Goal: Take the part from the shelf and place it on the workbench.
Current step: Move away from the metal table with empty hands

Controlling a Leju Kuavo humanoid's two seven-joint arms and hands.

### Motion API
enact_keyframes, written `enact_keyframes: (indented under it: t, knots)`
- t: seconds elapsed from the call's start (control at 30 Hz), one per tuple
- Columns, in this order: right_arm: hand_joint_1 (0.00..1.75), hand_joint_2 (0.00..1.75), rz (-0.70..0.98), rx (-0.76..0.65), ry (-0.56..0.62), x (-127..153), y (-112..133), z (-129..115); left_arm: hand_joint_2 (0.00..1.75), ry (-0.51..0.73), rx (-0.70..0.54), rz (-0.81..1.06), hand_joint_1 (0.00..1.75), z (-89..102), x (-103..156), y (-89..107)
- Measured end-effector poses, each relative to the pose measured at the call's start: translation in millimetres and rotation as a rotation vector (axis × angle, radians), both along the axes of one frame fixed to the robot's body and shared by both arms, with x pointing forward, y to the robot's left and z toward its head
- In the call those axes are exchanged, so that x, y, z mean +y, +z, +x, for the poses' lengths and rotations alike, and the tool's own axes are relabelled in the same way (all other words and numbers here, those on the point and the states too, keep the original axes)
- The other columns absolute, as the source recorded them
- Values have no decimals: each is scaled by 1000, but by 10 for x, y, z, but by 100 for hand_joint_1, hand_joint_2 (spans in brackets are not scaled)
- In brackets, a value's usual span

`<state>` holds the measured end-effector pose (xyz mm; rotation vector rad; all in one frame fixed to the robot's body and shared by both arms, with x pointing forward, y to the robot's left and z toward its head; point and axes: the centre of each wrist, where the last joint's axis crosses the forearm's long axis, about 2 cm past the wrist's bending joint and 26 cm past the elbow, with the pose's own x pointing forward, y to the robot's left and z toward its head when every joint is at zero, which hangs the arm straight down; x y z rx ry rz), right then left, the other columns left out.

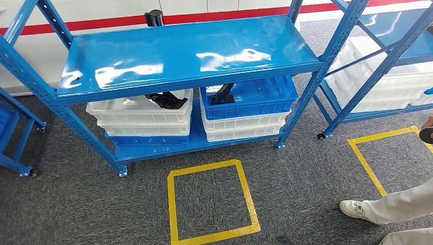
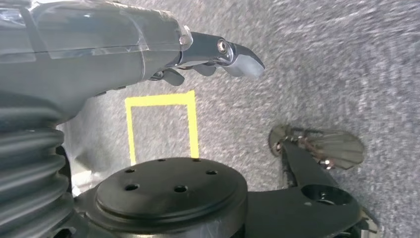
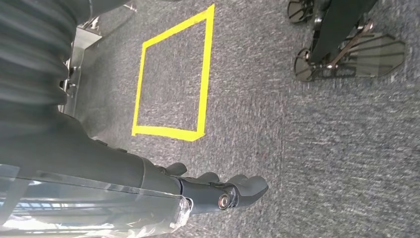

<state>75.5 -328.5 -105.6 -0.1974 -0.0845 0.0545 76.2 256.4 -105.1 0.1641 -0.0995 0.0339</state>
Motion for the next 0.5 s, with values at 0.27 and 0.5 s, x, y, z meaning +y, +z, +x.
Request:
enact_keyframes:
  t: [0.27,0.5]
  knots:
    - [0,175,6,-3,2,2,0,0,175,19,19,-4,0,-7,4,-2]
    - [0,175,17,-9,31,19,-13,-72,175,-37,41,-1,0,-58,4,-11]
